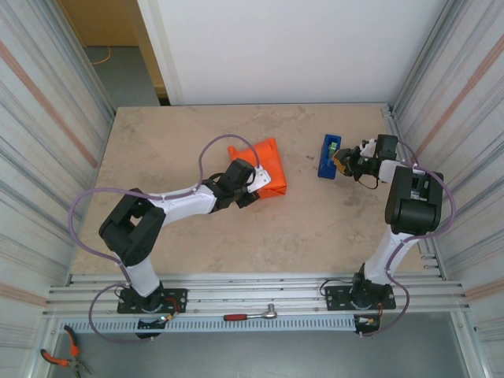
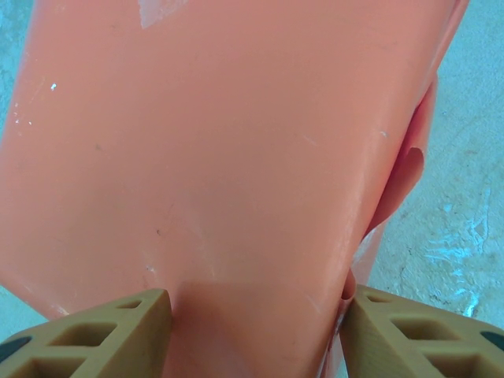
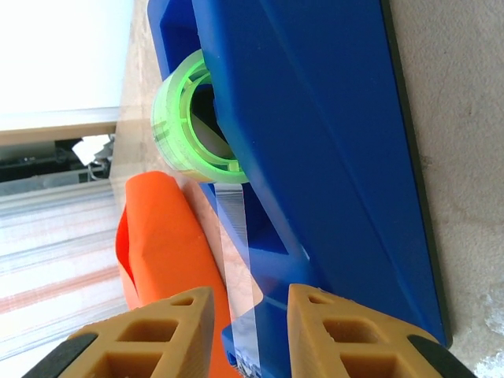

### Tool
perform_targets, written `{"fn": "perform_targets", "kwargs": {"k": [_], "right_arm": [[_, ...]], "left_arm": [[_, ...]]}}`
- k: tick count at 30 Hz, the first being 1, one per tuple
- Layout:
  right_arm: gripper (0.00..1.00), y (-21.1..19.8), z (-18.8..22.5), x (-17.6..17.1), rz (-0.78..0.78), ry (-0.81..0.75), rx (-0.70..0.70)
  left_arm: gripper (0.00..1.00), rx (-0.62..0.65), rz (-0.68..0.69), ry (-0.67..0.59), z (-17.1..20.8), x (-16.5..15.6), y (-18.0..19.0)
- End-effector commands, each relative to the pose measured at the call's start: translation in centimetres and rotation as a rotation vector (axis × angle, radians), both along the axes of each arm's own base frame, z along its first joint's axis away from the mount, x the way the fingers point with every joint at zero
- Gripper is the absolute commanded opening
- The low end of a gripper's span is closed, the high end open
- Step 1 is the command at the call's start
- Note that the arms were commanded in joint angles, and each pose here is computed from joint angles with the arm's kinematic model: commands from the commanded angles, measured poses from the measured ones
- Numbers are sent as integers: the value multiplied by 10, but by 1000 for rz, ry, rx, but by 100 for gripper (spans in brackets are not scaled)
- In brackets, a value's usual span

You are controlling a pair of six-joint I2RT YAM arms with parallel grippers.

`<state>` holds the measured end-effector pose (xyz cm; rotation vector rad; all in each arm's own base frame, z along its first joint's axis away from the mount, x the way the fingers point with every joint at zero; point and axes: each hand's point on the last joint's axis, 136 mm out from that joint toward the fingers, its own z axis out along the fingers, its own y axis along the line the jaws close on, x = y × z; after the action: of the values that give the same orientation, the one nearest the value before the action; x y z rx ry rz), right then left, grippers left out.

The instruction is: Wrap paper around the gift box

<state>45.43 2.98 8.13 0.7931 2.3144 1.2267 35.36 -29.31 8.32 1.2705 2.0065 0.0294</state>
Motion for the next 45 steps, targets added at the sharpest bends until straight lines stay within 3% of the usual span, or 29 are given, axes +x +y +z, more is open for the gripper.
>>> {"fn": "perform_targets", "kwargs": {"k": [1, 22, 31, 35, 45], "right_arm": [[29, 8, 2, 5, 31, -6, 24], [18, 11, 1, 5, 47, -4, 39], [10, 13, 3, 5, 54, -7, 60], [0, 15, 10, 6, 59, -24, 75], [0, 19, 35, 6, 46, -80, 120]], "left_arm": [[58, 14, -2, 63, -20, -9, 3], [58, 15, -2, 70, -23, -9, 3], [58, 20, -2, 72, -25, -10, 3], [58, 23, -2, 73, -26, -10, 3], [57, 28, -2, 76, -28, -11, 4]]}}
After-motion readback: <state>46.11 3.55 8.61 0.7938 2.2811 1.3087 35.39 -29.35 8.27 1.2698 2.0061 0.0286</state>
